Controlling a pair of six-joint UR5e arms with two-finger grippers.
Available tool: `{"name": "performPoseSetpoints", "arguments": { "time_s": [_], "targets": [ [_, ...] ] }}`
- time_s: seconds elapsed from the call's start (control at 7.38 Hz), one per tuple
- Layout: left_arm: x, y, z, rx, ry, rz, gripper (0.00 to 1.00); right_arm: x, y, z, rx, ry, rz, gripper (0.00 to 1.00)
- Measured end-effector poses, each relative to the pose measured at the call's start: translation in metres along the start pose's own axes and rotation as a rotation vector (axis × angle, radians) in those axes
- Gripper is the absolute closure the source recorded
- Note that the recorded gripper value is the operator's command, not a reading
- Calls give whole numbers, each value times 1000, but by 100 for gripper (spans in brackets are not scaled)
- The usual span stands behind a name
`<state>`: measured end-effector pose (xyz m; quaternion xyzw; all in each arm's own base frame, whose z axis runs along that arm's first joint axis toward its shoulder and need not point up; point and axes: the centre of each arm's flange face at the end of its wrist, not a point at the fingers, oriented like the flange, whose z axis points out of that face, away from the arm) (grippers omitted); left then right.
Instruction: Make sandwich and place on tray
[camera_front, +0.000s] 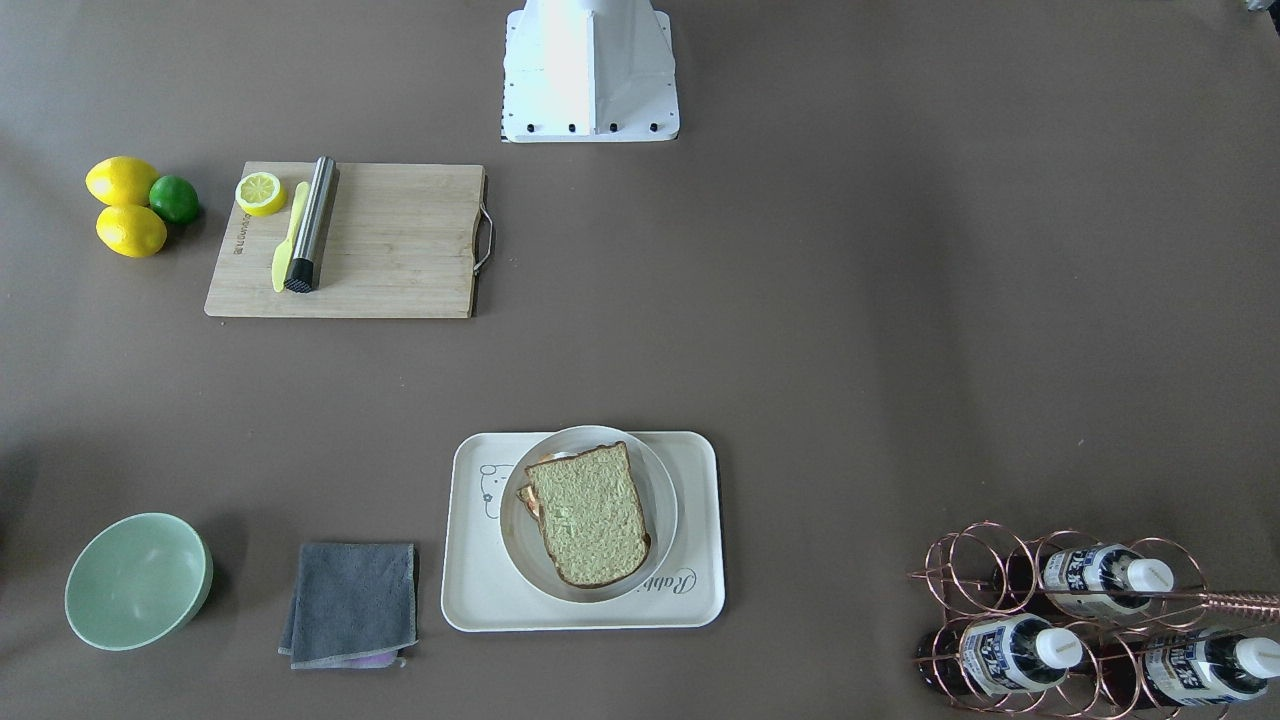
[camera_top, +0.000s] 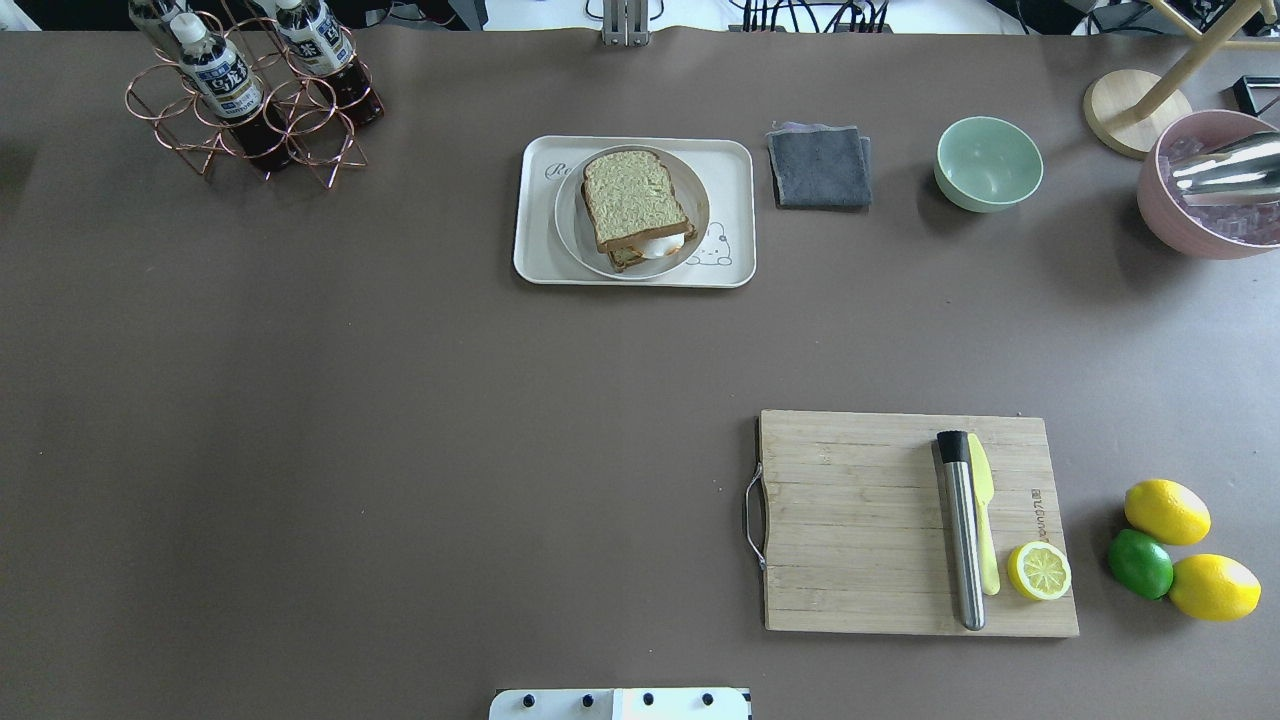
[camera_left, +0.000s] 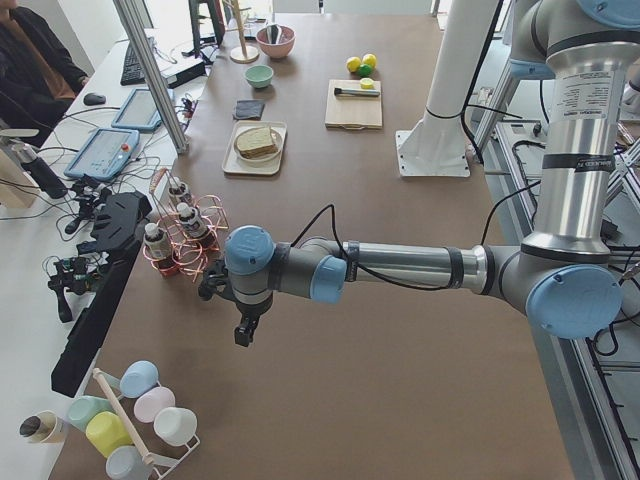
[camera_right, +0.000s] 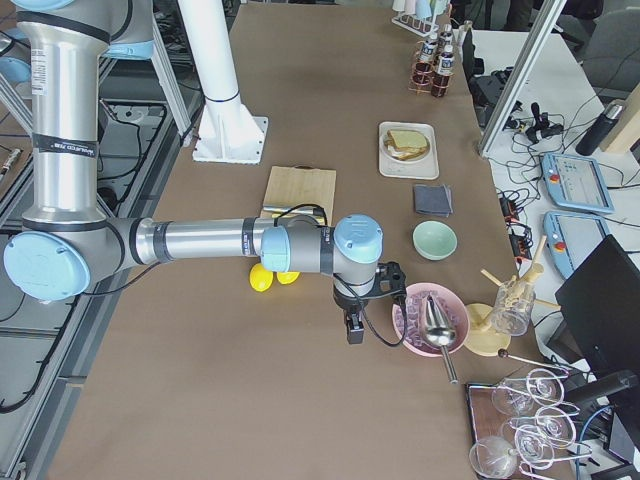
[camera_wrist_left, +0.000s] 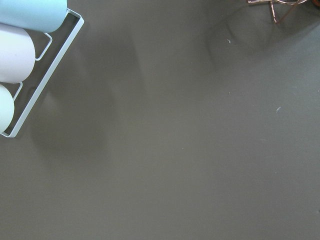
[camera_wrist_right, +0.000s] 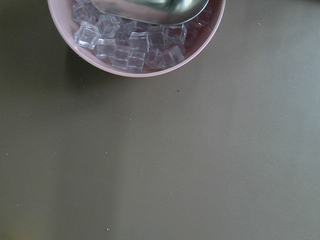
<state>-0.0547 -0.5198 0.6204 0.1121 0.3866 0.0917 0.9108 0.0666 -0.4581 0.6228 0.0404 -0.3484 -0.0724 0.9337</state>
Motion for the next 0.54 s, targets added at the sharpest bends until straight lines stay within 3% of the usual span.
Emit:
{"name": "performPoseSetpoints", "arguments": {
  "time_s": [0.54],
  "targets": [
    [-2, 1, 2, -4, -1, -4, 2, 1, 0, 1, -2, 1, 2, 0]
  ]
}}
